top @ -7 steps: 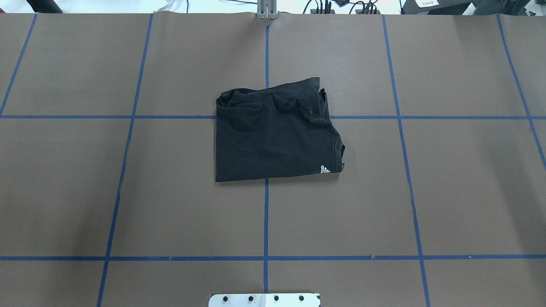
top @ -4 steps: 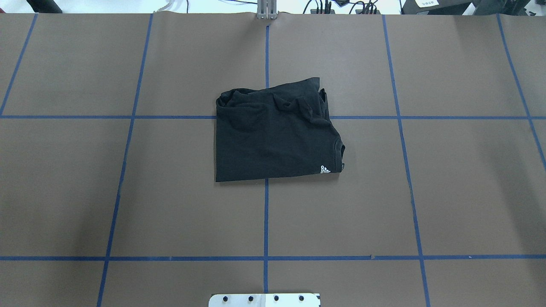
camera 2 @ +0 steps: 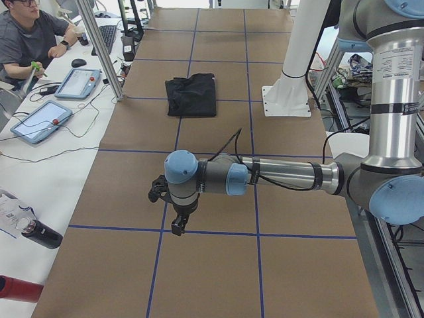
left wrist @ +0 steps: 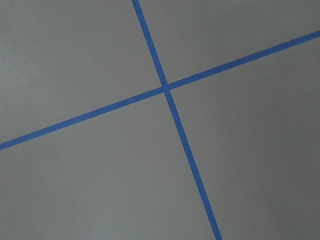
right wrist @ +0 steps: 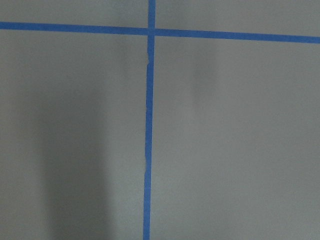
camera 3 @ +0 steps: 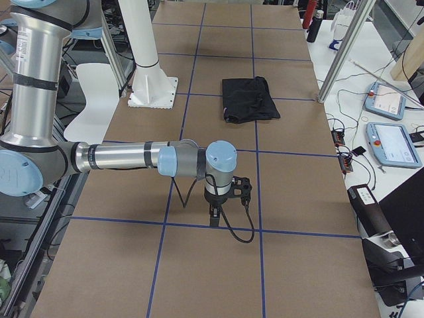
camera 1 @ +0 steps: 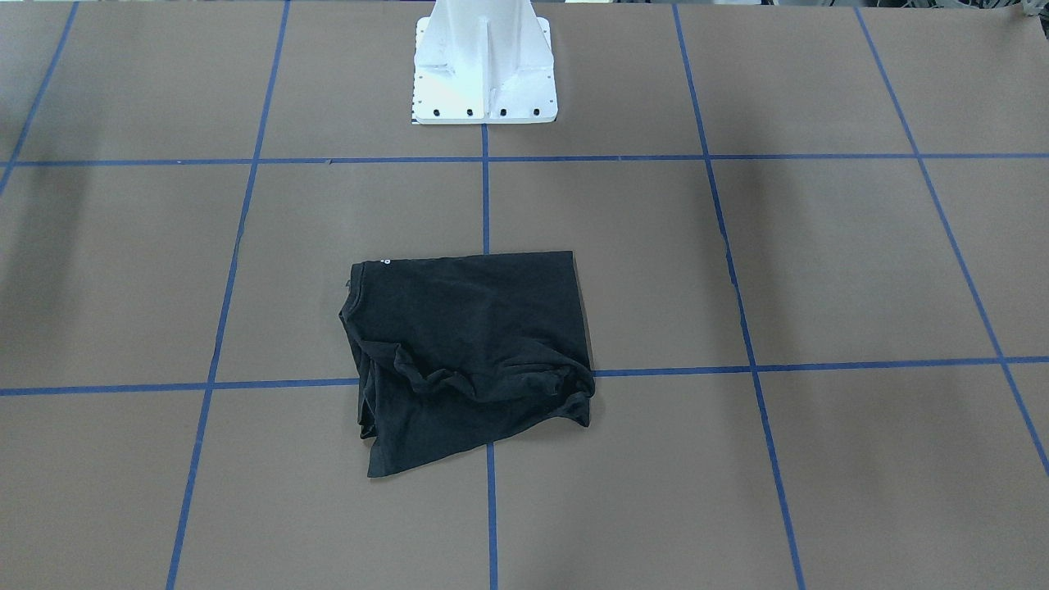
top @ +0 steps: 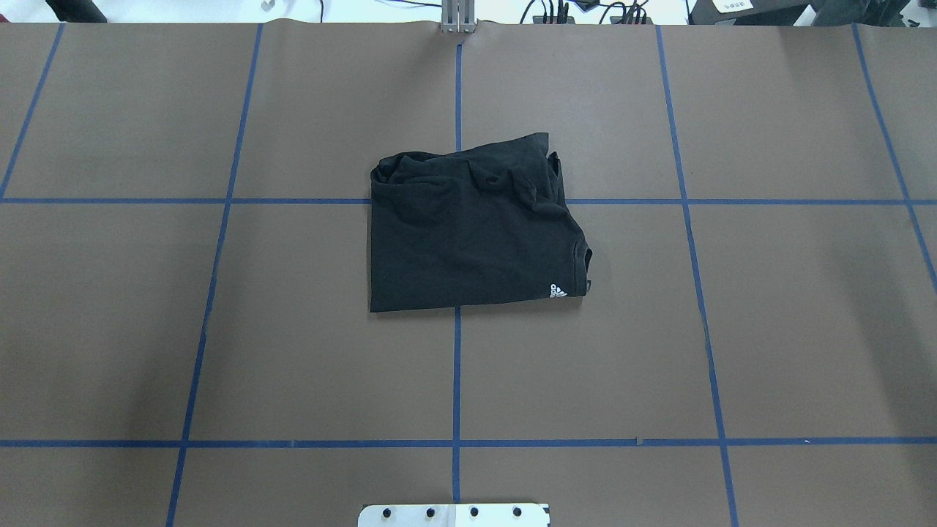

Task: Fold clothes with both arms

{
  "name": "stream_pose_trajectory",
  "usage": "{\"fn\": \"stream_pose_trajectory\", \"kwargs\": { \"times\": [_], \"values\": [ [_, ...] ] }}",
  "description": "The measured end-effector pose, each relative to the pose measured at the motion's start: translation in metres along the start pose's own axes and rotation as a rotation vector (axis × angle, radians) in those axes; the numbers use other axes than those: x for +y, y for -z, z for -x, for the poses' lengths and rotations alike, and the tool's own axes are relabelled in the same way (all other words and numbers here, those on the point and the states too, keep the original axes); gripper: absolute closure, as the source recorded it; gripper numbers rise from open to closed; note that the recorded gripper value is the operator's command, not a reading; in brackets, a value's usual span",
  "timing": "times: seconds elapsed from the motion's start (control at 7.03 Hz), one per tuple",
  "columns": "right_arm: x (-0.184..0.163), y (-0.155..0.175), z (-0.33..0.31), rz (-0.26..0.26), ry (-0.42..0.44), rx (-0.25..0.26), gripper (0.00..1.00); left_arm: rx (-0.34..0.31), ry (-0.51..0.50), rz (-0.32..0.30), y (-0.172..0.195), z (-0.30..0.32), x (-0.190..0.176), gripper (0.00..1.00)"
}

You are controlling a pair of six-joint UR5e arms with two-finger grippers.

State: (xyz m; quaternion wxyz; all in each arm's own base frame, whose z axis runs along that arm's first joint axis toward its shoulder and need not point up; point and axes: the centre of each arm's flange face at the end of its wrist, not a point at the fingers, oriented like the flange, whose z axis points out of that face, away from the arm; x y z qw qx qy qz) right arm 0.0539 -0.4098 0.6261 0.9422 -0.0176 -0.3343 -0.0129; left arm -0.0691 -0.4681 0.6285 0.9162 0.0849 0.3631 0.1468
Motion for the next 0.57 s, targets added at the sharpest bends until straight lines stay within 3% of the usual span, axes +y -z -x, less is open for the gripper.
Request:
{"fn": "stream_pose_trajectory", "kwargs": {
  "times": [0.57],
  "values": [
    [0.0001, -0.0003, -0.0001, 0.001, -0.002, -0.001, 0.0, 0.002, 0.006, 0.007, -0.0034, 0.0023, 0.0036, 0.0]
  ]
}}
